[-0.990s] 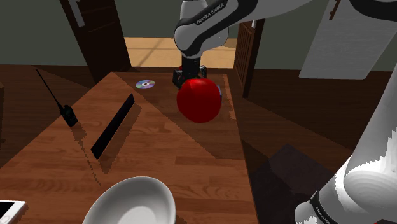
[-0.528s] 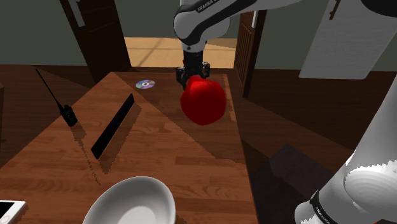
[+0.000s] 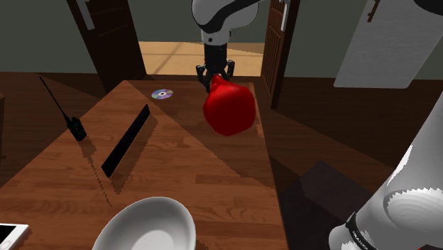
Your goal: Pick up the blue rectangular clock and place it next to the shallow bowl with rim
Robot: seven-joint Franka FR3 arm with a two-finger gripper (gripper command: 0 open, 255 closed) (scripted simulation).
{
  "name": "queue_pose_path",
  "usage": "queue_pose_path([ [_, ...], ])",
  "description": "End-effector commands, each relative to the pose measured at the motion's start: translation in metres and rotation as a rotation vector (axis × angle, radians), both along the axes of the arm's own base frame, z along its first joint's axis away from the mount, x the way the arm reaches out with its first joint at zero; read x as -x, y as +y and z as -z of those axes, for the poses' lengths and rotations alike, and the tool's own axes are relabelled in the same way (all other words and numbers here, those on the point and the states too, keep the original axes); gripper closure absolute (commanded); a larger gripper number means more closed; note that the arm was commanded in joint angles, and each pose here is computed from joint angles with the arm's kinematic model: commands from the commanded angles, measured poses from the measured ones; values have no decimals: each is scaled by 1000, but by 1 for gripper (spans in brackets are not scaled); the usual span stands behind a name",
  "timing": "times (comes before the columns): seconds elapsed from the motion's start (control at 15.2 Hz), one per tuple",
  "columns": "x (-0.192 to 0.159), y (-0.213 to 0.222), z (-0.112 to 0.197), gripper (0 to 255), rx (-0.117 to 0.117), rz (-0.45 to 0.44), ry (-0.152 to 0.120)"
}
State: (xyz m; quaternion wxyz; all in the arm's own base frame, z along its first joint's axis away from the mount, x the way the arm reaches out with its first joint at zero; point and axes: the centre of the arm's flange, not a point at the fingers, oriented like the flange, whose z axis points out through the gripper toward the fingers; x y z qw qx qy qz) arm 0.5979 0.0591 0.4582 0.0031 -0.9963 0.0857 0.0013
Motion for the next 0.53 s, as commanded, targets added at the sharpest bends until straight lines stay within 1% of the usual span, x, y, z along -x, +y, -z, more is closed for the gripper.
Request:
queue_pose_path([
  [0.0, 1, 0, -11, 255, 0, 0, -1],
  [0.46, 1, 0, -48, 255, 0, 0, -1],
])
